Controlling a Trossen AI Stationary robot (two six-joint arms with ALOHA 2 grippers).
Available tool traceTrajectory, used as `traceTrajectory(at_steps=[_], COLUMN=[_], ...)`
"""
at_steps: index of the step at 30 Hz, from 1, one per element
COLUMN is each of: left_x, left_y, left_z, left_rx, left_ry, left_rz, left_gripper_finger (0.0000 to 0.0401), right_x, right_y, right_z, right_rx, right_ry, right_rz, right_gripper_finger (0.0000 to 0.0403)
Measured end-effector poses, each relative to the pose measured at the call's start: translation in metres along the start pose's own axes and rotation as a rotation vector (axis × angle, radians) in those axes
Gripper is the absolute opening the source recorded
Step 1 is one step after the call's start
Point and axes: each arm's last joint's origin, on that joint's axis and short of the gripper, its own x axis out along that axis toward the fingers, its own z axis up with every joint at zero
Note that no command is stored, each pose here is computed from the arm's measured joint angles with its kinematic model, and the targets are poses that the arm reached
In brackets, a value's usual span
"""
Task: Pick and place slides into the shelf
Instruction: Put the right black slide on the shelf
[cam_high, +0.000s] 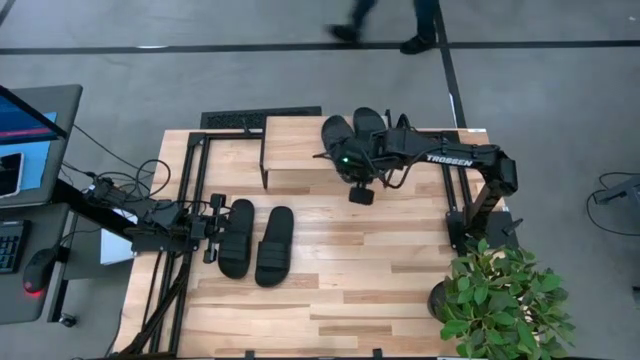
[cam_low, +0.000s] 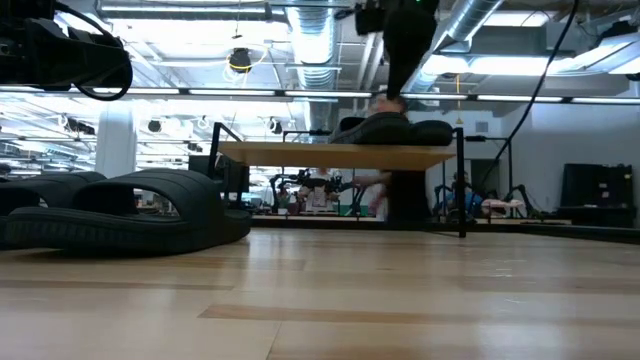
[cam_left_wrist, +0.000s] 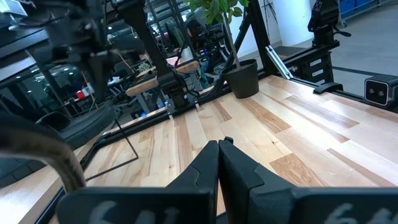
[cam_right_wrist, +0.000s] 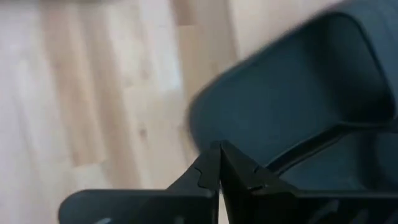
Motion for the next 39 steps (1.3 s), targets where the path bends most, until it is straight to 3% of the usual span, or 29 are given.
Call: traceTrajectory(at_steps=[7,16,30,35,39], left_x=[0.000,0.000,0.000,0.000,0.000], left_y=[0.000,0.000,0.000,0.000,0.000], left_z=[0.000,0.000,0.000,0.000,0.000], left_rx=[0.000,0.000,0.000,0.000,0.000], left_ry=[0.000,0.000,0.000,0.000,0.000], left_rz=[0.000,0.000,0.000,0.000,0.000], left_gripper_finger=[0.0000,0.0000,0.0000,0.0000,0.0000], right_x=[-0.025,-0.027,-0.030,-0.013,0.003], right_y=[0.027,0.048,0.061,0.068,0.073], right_z=[-0.001,-0.006,0.005,0.010,0.006], right_rx=[-0.097,-0.201,-0.326,-0.358,-0.394], right_ry=[0.013,0.045,-0.099,-0.175,-0.156], right_rz=[0.108,0.186,0.253,0.325,0.363], right_gripper_finger=[0.0000,0.0000,0.0000,0.0000,0.0000])
